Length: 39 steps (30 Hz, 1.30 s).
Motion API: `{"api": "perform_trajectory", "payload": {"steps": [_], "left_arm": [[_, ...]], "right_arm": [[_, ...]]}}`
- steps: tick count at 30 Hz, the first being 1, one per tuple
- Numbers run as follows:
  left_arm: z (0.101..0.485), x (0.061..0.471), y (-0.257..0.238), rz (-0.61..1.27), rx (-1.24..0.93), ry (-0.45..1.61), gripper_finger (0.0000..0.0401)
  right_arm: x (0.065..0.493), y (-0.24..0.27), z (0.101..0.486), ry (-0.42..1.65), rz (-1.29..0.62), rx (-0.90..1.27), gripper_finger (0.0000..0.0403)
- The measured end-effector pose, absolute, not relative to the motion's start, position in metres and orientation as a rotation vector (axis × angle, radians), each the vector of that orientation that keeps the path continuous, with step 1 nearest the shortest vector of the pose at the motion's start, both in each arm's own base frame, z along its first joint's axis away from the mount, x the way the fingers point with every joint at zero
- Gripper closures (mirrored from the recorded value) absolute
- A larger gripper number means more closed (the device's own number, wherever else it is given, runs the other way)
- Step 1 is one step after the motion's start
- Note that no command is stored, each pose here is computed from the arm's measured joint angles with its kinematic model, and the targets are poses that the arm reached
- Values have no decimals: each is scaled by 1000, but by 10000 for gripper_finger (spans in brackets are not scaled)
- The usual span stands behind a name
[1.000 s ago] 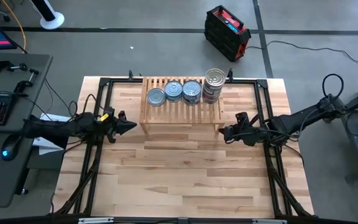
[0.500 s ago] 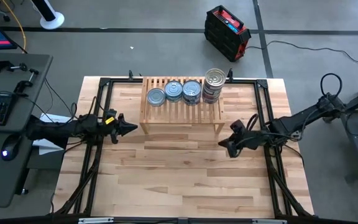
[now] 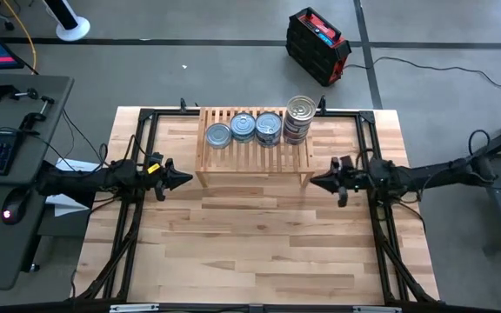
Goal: Stack canned seafood by type on shelf
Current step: Return to Home Position
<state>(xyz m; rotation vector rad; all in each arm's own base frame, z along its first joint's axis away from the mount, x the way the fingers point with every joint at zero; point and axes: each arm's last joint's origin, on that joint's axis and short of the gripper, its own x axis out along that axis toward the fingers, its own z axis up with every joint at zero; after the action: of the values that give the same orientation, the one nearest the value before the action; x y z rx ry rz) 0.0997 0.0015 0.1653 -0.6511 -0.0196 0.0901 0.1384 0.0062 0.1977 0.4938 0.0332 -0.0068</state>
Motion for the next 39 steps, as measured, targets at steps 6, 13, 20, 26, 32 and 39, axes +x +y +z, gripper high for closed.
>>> {"api": "perform_trajectory", "payload": {"steps": [6,13,20,26,32,39], "left_arm": [[165,100,1,90,-651,-19,400],[165,100,1,91,-650,-18,400],[165,100,1,91,-650,-17,400],[165,100,1,91,-650,-17,400],[165,100,1,91,-650,-17,400],[165,100,1,91,-650,-17,400]], "right_arm": [[122,5,179,-65,12,261,403],[117,4,162,67,-29,171,403],[115,2,146,228,-98,160,403],[114,2,143,266,-97,157,403],[112,3,146,238,-89,159,403],[98,3,168,-20,-45,183,403]]}}
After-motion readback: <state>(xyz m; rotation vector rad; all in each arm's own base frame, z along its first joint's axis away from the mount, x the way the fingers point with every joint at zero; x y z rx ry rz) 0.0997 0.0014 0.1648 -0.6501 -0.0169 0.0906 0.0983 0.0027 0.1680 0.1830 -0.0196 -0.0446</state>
